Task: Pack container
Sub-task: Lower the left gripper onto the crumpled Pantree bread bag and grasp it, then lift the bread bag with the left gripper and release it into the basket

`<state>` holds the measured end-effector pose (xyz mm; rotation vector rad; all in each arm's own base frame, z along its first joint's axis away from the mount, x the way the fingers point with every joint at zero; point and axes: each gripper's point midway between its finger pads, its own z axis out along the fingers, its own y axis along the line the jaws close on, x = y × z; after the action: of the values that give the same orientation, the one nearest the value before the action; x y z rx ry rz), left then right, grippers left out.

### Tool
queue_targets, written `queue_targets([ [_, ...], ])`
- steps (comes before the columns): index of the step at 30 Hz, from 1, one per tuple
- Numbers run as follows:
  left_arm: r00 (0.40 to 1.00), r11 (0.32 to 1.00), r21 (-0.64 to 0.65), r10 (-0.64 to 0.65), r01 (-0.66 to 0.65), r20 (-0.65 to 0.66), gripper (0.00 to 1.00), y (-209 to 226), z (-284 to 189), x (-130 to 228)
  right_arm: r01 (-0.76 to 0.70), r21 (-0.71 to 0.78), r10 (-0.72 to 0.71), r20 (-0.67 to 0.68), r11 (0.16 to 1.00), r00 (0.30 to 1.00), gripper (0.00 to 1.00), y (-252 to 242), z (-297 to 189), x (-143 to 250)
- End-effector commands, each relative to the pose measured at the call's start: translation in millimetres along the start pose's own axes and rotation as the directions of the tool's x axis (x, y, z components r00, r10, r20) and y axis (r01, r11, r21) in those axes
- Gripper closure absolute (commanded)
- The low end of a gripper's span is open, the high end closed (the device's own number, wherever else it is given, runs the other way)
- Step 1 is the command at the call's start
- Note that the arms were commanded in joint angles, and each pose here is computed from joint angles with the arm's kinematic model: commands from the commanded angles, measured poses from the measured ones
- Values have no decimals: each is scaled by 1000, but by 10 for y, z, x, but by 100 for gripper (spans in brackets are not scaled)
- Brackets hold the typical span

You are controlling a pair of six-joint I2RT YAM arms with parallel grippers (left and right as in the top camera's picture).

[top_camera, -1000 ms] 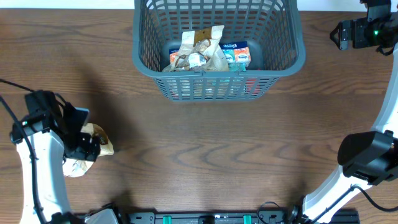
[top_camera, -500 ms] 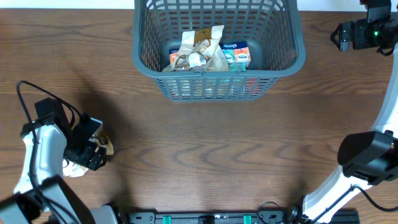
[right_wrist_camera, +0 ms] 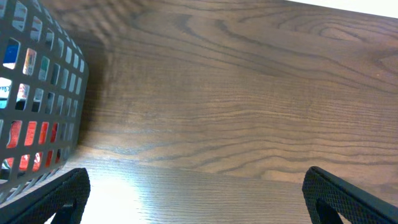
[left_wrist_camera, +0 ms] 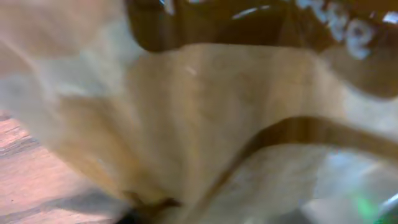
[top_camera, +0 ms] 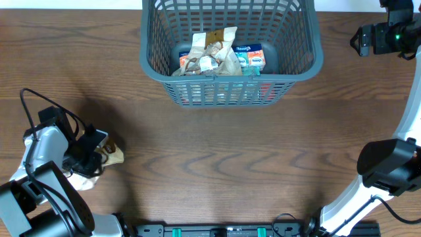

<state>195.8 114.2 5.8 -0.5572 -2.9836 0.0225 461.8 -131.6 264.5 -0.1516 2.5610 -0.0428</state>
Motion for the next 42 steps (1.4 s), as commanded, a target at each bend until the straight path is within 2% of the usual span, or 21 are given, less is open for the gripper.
queue_targets([
  [1, 1000, 1000, 15, 3, -3, 11, 81, -14, -11, -18, 9, 8, -9, 5, 1000, 1000, 1, -11, -62, 7],
  [4, 1000, 1000, 14, -6, 6, 12, 81, -8, -15, -23, 9, 8, -9, 5, 1000, 1000, 1, -11, -62, 7],
  [7, 999, 1000, 7, -30, 30, 18, 94, 14, -28, -41, 8, 8, -8, 5, 1000, 1000, 1, -11, -62, 8],
  [13, 991, 991, -6, -132, 132, 34, 94, 69, -73, -90, 8, 8, -8, 5, 1000, 1000, 1, -11, -62, 8],
  [17, 967, 968, -24, -247, 249, 67, 94, 139, -177, -181, 8, 7, -9, 5, 1000, 1000, 1, -10, -62, 7],
  [22, 912, 918, -40, -386, 395, 141, 94, 229, -490, -412, 9, 7, -9, 6, 1000, 1000, 1, -11, -62, 7],
  [26, 893, 922, 40, -383, 385, 238, 94, 131, -912, -782, 9, 8, -9, 6, 1000, 1000, 1, -12, -62, 6],
  [32, 761, 875, 93, -463, 476, 454, 94, 167, -1824, -1401, 9, 8, -9, 6, 1000, 1000, 1, -11, -62, 6],
  [37, 658, 890, 93, -396, 445, 640, 94, 109, -2664, -1788, 8, 8, -9, 5, 1000, 1000, 1, -11, -62, 8],
  [42, 520, 897, 126, -354, 423, 777, 94, -24, -3400, -2023, 8, 7, -8, 5, 1000, 1000, 1, -11, -62, 8],
])
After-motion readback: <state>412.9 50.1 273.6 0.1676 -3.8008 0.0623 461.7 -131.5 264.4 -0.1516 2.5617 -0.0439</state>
